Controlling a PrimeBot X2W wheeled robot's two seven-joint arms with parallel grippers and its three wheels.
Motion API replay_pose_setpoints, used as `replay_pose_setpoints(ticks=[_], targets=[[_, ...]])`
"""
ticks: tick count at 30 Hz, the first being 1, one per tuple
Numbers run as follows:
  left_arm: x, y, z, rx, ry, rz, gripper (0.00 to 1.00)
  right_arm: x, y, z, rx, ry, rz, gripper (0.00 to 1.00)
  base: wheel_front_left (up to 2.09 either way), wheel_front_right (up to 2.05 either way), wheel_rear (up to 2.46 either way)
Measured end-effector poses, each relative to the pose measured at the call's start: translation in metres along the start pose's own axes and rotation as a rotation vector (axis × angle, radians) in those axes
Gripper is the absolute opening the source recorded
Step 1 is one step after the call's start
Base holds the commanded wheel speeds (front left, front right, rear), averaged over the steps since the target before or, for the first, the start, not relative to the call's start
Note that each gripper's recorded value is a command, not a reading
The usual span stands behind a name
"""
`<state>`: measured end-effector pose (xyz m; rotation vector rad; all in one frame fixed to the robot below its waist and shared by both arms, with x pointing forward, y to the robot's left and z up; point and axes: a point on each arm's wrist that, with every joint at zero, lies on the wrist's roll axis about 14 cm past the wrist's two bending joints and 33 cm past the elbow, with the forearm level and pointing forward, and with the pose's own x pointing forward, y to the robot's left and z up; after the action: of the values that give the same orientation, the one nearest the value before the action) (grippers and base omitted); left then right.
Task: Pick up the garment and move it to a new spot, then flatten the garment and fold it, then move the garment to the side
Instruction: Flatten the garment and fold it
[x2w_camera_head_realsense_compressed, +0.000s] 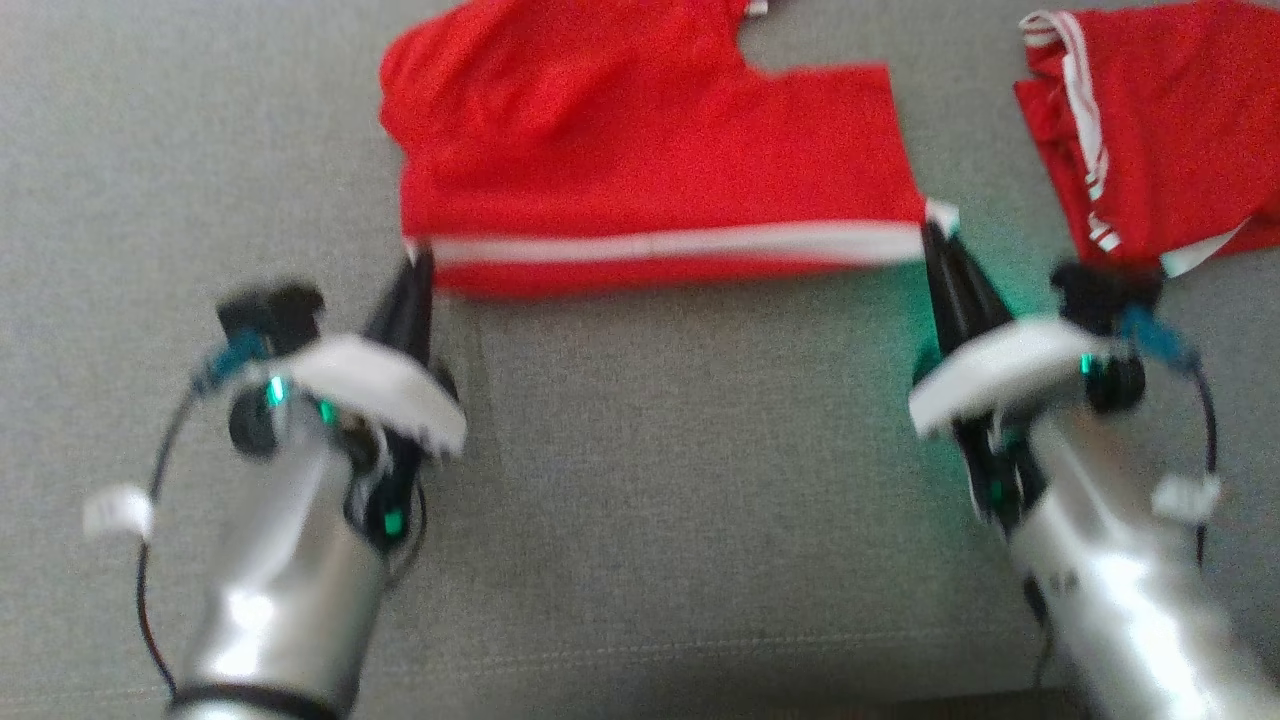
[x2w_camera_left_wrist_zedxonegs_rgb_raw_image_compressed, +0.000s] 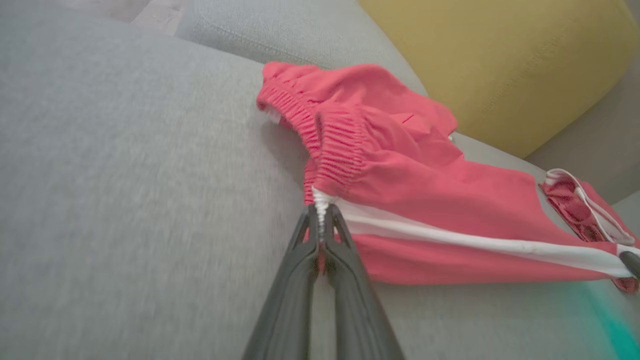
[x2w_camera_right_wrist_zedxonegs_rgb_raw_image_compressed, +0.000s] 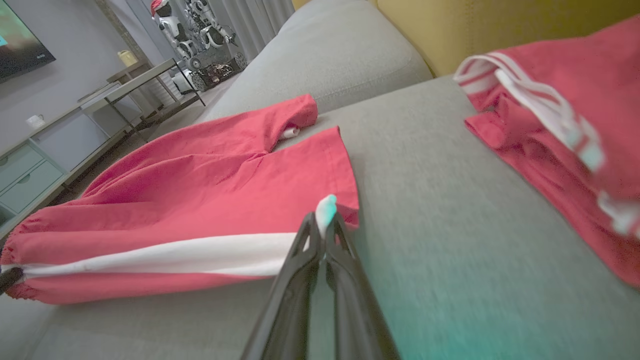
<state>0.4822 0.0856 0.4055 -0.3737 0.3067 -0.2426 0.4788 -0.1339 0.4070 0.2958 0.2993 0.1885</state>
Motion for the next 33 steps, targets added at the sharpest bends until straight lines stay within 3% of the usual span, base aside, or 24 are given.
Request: replay_pose_setpoints(ticks=[6,20,26,33], targets=[[-0.053,-0.011,-0.024,-0.012,0.012,-0.015,0.0,-0.071,-0.01,-0.032,0.027,0.005,-0.056,0.0,0.0,0.0,0.0],[-0.15,-0.021,-0.033,-0.012,0.026,0.036,0.0,-0.19,0.003,-0.037,0.064,0.09,-0.137,0.0,0.0,0.0,0.0],[-0.181,-0.026,-0.033,-0.032,0.05,0.071,0.0,-0.211,0.004,-0.031,0.069,0.093,-0.149,0.0,0.0,0.0,0.0],[-0.179,-0.028,-0.025,-0.025,0.072,0.057,0.0,-0.199,-0.001,-0.02,0.061,0.084,-0.152,0.0,0.0,0.0,0.0]])
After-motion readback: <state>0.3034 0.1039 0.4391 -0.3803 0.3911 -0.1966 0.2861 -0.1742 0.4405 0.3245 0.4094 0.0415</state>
